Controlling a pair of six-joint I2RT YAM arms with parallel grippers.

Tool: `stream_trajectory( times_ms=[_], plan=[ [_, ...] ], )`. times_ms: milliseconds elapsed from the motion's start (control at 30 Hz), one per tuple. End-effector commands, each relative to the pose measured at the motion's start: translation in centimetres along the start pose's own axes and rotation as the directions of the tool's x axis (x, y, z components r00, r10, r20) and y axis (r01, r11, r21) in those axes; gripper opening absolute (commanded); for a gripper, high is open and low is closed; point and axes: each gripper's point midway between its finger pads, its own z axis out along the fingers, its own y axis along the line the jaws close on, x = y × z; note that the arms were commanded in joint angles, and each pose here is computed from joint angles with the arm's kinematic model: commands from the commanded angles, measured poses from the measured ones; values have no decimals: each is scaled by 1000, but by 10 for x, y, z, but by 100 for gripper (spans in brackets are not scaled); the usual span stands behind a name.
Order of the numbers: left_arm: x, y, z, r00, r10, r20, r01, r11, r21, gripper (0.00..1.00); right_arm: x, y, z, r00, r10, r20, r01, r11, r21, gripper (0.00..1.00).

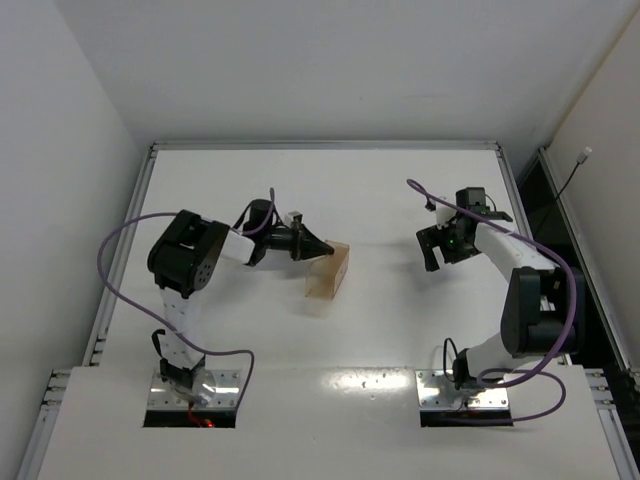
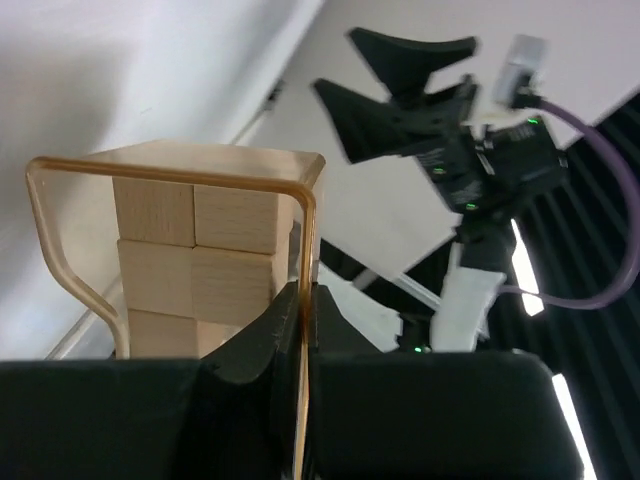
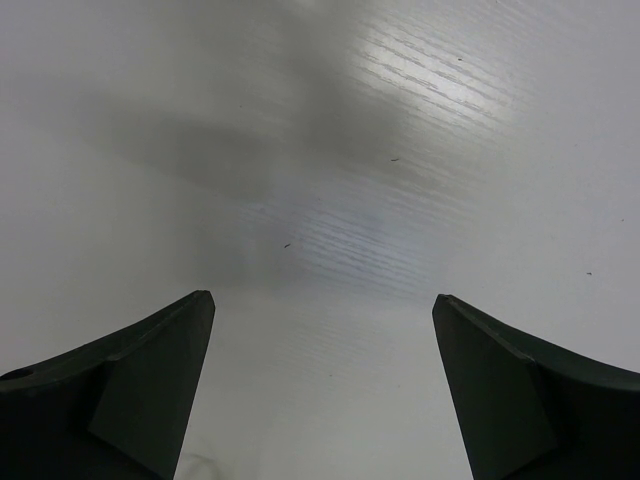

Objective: Build the wood block tower

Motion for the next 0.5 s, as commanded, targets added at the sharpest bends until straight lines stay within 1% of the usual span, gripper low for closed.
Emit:
stream_trajectory(
  times_ms=[0,33,100,167,233,300,333,400,433,467],
  plan=[
    [21,-63,-1,991,63,-116,-38,978,207,0,-11,-3,-5,999,10,40,-11,1000,23,88],
    [19,-81,0,984,125,-124,-94,968,234,0,-9,-2,-6,999,11,32,-12,1000,20,88],
    [19,-93,0,978,157,-134,-116,955,271,0,-9,-2,-6,999,11,31,-12,1000,20,88],
    [24,-103,2,976,160,-148,-111,949,296,0,-6,-3,-6,1000,13,20,-13,1000,26,88],
    [33,-112,2,964,217,-151,-157,931,330,0,-6,-3,-6,1000,13,20,-13,1000,26,88],
    [36,-114,5,952,264,-158,-194,914,356,0,-6,-3,-6,1000,13,20,-13,1000,26,88],
    [30,-104,9,956,241,-169,-174,926,336,0,-5,-3,-4,1000,14,11,-14,1000,23,88],
    [25,-101,11,956,237,-175,-167,925,342,0,-5,-1,-4,1000,14,14,-14,1000,14,88],
    [26,-105,10,952,262,-159,-187,907,377,0,-5,-1,-4,1000,14,14,-14,1000,14,88],
    [22,-102,11,955,253,-155,-177,906,384,0,-5,-1,-4,1000,14,14,-14,1000,14,88]
  ],
)
